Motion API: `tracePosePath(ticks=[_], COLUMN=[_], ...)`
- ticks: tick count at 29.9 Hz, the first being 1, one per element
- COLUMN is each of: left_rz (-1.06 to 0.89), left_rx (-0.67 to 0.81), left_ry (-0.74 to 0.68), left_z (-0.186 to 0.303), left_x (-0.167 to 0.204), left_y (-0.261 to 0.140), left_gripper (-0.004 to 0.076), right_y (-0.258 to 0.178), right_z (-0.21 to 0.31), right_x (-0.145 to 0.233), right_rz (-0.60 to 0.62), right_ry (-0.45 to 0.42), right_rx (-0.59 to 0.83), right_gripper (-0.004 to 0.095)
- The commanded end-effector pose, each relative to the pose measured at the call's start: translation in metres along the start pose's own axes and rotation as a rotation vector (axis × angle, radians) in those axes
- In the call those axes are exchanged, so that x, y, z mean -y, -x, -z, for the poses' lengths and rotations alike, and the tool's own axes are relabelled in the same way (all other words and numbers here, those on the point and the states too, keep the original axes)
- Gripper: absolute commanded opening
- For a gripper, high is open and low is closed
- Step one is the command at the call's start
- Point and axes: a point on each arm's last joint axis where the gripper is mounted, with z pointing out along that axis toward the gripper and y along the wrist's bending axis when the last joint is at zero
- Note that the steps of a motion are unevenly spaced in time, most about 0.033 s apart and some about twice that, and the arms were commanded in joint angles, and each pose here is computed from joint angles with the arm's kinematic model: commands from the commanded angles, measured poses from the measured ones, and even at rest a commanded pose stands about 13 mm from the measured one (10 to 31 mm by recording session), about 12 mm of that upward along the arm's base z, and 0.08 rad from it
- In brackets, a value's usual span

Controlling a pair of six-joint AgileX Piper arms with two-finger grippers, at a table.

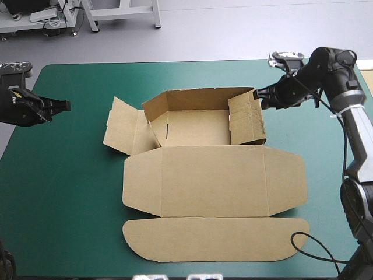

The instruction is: Fold the box

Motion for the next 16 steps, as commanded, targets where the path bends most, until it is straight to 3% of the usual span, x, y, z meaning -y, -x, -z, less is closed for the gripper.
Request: tracePosePath(ticks=[1,6,16], left_rz=[0.007,0.012,0.023], left_rx=[0.101,0.104,0.108], left_ry=[-0.013,-0.027,-0.061], left_z=[0.02,0.02,0.02], left_x=[0.001,0.003,0.006], left_y=[0.005,0.006,0.006], left_gripper=[-0.0009,-0.0009,-0.0009], right_y=[-0.003,-0.004,-0.003], right_z=[0.006,-0.014,-0.081], right_x=[-0.007,-0.002,0.008], right_rz=[0.046,0.056,0.043], right_ry=[0.054,0.061,0.162], right_rx=[0.093,0.069,-0.058], right_gripper=[0.0416,0.0407,0.0393])
